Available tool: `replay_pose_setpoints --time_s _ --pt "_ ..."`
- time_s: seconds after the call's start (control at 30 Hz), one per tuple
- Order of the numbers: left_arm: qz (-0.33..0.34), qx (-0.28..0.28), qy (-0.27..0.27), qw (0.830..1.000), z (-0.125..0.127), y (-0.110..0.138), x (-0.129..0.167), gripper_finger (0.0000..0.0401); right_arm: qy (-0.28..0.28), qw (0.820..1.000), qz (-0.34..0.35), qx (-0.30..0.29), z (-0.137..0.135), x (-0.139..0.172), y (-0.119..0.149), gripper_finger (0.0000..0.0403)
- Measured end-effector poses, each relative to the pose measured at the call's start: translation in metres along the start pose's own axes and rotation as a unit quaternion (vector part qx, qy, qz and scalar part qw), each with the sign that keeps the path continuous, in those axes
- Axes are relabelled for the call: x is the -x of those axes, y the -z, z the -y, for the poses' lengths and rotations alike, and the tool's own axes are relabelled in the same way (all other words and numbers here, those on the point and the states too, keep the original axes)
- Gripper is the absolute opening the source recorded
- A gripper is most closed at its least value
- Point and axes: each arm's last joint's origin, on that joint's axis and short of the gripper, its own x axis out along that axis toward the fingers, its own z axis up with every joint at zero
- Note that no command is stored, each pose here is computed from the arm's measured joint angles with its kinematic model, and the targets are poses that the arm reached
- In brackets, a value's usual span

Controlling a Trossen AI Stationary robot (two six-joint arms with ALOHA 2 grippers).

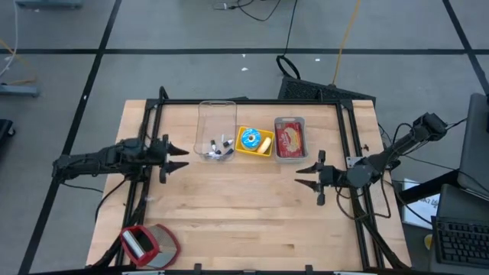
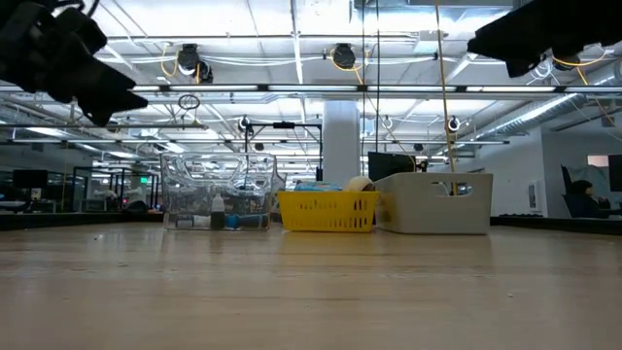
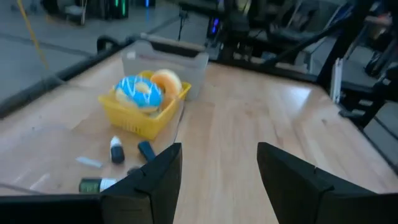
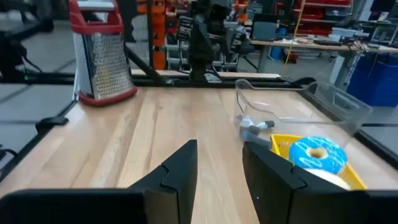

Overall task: Pick & Place Food Item
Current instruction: Return to Home Position

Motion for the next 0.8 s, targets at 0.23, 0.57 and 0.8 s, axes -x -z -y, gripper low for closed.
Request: replay_pose_setpoints --time_s 0.23,0.57,0.8 --pt "0.056 -0.025 0.010 0.998 0.001 -0.005 0.012 0.0209 -0.003 0.994 0.094 -0.055 0.015 0.017 0.029 0.0116" --pt "0.121 -0.039 0.063 0.990 0.001 0.011 -0.004 0.0209 -0.005 0.978 0.174 -0.113 0.030 0.035 0.034 0.0116" --pt "0.115 -0.038 0.063 0.991 -0.001 0.021 -0.010 0.0209 -0.011 0.987 0.138 -0.087 0.029 0.033 0.042 0.0116"
